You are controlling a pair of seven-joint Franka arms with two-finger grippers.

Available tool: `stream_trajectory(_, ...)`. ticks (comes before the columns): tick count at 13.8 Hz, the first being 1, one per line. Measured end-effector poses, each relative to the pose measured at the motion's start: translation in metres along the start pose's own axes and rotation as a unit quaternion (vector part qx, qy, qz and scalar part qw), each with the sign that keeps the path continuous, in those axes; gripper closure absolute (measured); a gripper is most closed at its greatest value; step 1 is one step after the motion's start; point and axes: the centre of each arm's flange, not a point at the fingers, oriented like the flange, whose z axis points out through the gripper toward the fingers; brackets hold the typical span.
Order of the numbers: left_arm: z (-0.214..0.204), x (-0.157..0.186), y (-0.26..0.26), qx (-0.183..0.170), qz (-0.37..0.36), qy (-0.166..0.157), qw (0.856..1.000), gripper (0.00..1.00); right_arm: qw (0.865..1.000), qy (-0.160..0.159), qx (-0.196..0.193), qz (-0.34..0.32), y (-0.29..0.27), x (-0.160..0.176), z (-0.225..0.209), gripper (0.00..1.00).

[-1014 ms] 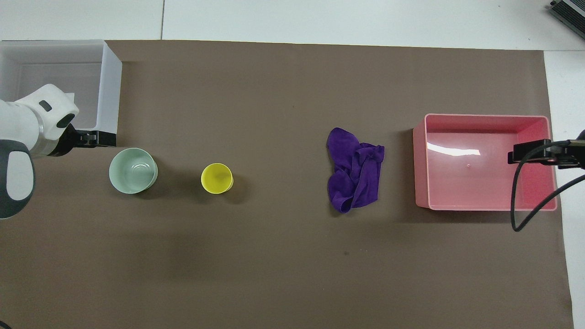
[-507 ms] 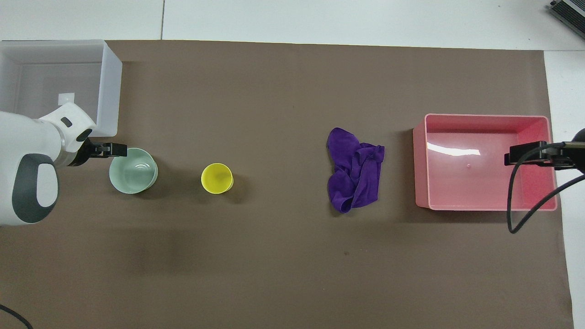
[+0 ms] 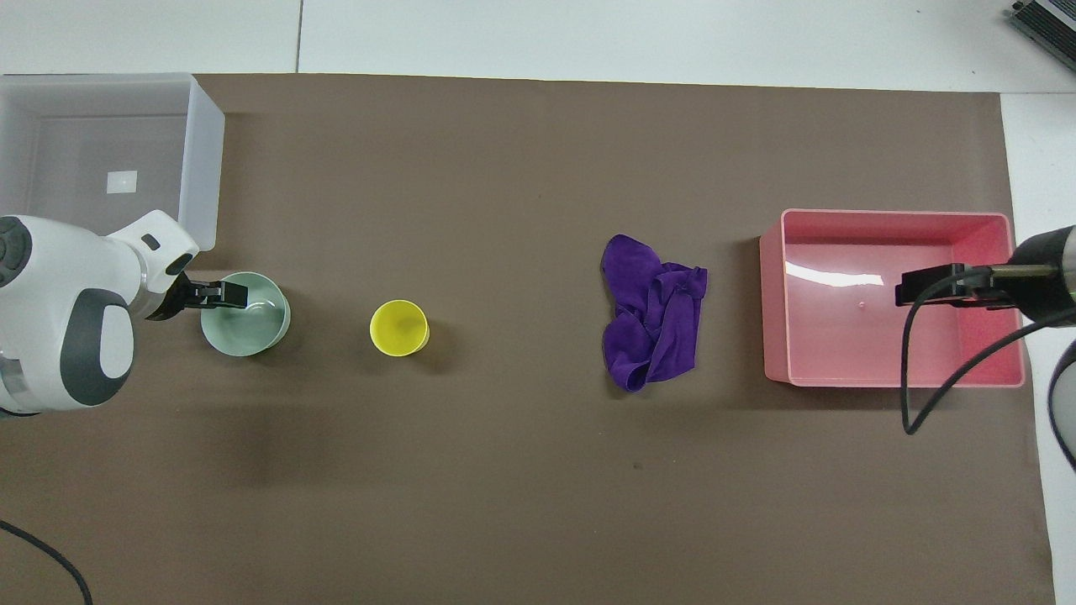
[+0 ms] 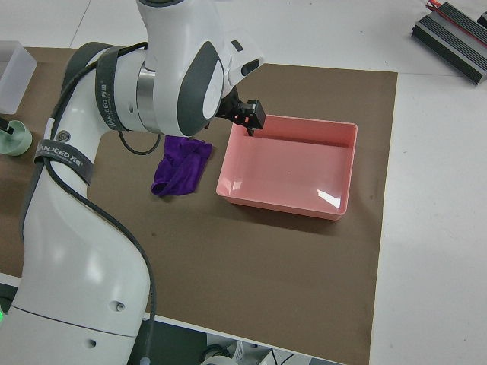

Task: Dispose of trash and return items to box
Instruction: 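Reach the left gripper down to the rim of the green bowl, then carry the green bowl into the white box while the right gripper reaches the cloth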

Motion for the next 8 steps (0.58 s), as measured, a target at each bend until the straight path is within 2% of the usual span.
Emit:
stream_trajectory(2,0.003,-0.003,0.0,-0.002,-0.002,-0.004,1.0,0.37,1.0,0.015,0.002,-0.001,-0.034,0.009,0.013,0.0)
stream_trajectory(3,0.004,-0.003,0.001,-0.005,-0.004,-0.004,1.0,0.48,1.0,0.026,0.004,-0.002,-0.049,0.017,0.025,0.0)
stream_trajectory(6,0.003,-0.003,0.004,-0.016,-0.013,-0.004,1.0,0.86,0.999,0.041,0.004,-0.008,-0.108,0.043,0.083,0.0)
stream_trajectory(7,-0.002,-0.002,0.006,-0.017,-0.012,0.0,1.0,0.94,0.999,0.043,-0.002,-0.013,-0.132,0.048,0.106,0.0)
stream_trajectory(8,-0.009,0.0,0.007,-0.017,-0.011,0.004,1.0,0.94,0.999,0.043,-0.005,-0.019,-0.152,0.05,0.125,0.0)
